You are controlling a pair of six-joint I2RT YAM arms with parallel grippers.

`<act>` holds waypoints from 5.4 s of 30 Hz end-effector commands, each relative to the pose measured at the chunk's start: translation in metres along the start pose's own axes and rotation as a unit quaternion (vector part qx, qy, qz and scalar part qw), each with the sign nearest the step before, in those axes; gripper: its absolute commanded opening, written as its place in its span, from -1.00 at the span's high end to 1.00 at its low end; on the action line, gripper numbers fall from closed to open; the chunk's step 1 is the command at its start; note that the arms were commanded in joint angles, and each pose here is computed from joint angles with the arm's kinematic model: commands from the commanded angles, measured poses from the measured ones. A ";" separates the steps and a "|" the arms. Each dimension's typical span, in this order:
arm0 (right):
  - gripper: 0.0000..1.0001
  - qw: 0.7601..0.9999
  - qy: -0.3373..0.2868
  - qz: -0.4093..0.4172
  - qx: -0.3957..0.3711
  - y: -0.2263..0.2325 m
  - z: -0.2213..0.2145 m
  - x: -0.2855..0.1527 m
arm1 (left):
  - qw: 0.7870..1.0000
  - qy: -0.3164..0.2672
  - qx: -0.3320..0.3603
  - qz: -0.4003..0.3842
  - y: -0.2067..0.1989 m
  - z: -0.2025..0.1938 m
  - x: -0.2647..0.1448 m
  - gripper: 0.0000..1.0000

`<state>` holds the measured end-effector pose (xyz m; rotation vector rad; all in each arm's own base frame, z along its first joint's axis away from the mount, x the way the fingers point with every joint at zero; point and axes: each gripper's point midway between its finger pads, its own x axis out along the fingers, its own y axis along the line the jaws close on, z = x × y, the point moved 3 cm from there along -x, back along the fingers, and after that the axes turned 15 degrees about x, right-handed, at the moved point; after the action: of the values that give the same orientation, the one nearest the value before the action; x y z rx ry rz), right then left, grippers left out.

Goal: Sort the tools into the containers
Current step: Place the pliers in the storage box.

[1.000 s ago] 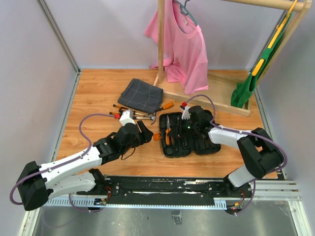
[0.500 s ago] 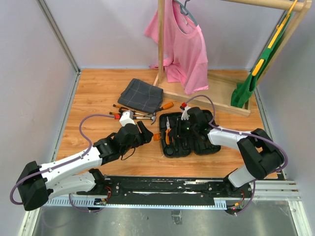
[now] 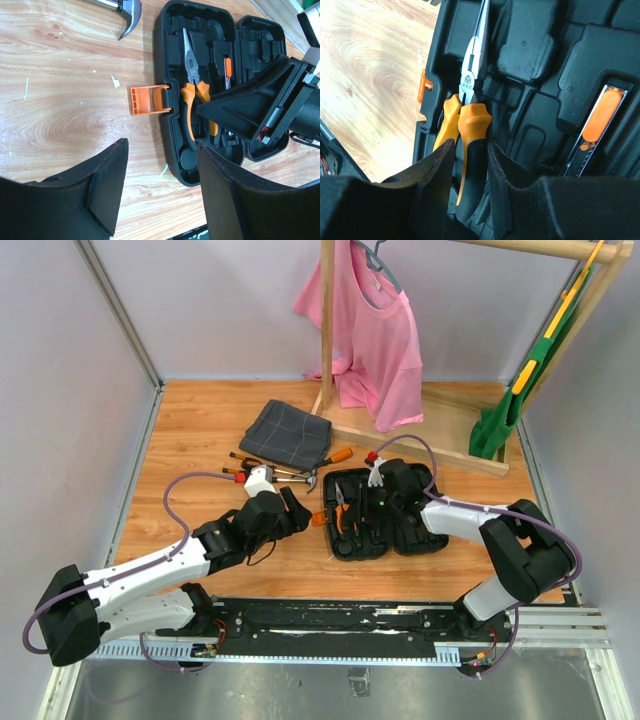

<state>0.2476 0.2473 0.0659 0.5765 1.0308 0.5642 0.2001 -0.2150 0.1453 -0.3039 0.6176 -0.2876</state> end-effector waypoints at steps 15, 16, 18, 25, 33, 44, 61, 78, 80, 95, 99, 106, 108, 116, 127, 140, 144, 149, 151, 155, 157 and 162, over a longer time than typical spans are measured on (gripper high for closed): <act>0.48 0.997 0.040 -0.046 -0.051 -0.007 -0.005 0.001 | 1.000 -0.007 -0.005 -0.002 -0.001 -0.001 0.001 -0.22; 0.54 0.997 0.042 -0.045 -0.051 -0.007 -0.005 0.001 | 1.000 -0.008 -0.005 0.000 0.000 -0.001 0.001 -0.22; 0.65 0.997 0.039 -0.043 -0.052 -0.004 -0.004 -0.001 | 1.000 -0.009 -0.004 0.001 0.001 0.000 0.000 -0.22; 0.90 0.997 0.003 -0.041 -0.064 0.010 0.009 -0.023 | 1.000 -0.012 -0.004 0.006 0.002 0.001 0.000 -0.22; 0.99 0.996 -0.027 -0.062 -0.051 0.020 0.013 -0.048 | 1.000 -0.015 -0.002 0.010 0.004 0.001 -0.001 -0.22; 0.99 0.993 -0.007 -0.107 -0.042 0.016 -0.013 -0.043 | 1.000 -0.013 0.000 0.012 0.005 0.000 0.000 -0.22; 0.99 0.994 0.010 -0.107 -0.037 0.016 -0.013 -0.016 | 1.000 -0.010 0.001 0.005 0.001 0.000 0.002 -0.21; 0.99 0.988 0.011 -0.145 -0.046 0.002 -0.008 -0.002 | 1.000 -0.005 0.007 0.014 0.005 -0.004 0.004 -0.21; 0.99 0.987 0.008 -0.152 -0.046 0.000 -0.008 -0.003 | 1.000 -0.005 0.007 0.014 0.005 -0.004 0.003 -0.21; 0.93 0.988 0.006 -0.144 -0.062 0.006 -0.001 0.002 | 1.000 -0.004 0.007 0.016 0.006 -0.005 0.004 -0.21; 0.88 0.987 0.010 -0.140 -0.073 0.006 -0.001 0.003 | 1.000 -0.003 0.007 0.017 0.007 -0.006 0.004 -0.21; 0.77 0.987 0.007 -0.139 -0.080 0.007 0.000 0.001 | 1.000 -0.001 0.007 0.017 0.007 -0.007 0.005 -0.21; 0.78 0.987 0.002 -0.140 -0.077 0.008 0.001 0.000 | 1.000 0.000 0.007 0.017 0.006 -0.007 0.006 -0.21; 0.89 0.986 -0.006 -0.155 -0.056 0.007 0.006 0.004 | 1.000 0.001 0.009 0.018 0.007 -0.007 0.005 -0.21; 0.79 0.986 -0.009 -0.156 -0.052 0.012 0.012 0.009 | 1.000 0.005 0.011 0.018 0.005 -0.008 0.008 -0.21; 0.33 0.988 -0.009 -0.140 -0.070 0.019 0.013 0.000 | 1.000 0.006 0.014 0.017 0.003 -0.008 0.010 -0.21; 0.23 0.989 -0.017 -0.125 -0.080 0.028 0.016 -0.011 | 1.000 0.008 0.020 0.015 0.000 -0.006 0.012 -0.21; 0.18 0.989 -0.035 -0.117 -0.087 0.031 0.019 -0.028 | 0.999 0.010 0.038 0.012 -0.006 -0.002 0.014 -0.20; 0.18 0.989 -0.042 -0.119 -0.083 0.028 0.020 -0.033 | 0.999 0.013 0.053 0.006 -0.011 0.001 0.016 -0.15; 0.21 0.990 -0.049 -0.119 -0.064 0.017 0.018 -0.038 | 0.997 0.029 0.076 0.004 -0.022 0.003 0.026 -0.01; 0.23 0.992 -0.047 -0.110 -0.048 0.011 0.016 -0.038 | 0.995 0.040 0.087 -0.002 -0.030 0.003 0.033 0.06; 0.26 0.994 -0.050 -0.091 -0.017 0.003 0.015 -0.039 | 0.990 0.075 0.116 0.003 -0.044 -0.005 0.055 0.18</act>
<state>0.2423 0.2218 0.0938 0.3902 0.9822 0.3710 0.2281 -0.2587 0.1325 -0.1251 0.6984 -0.3345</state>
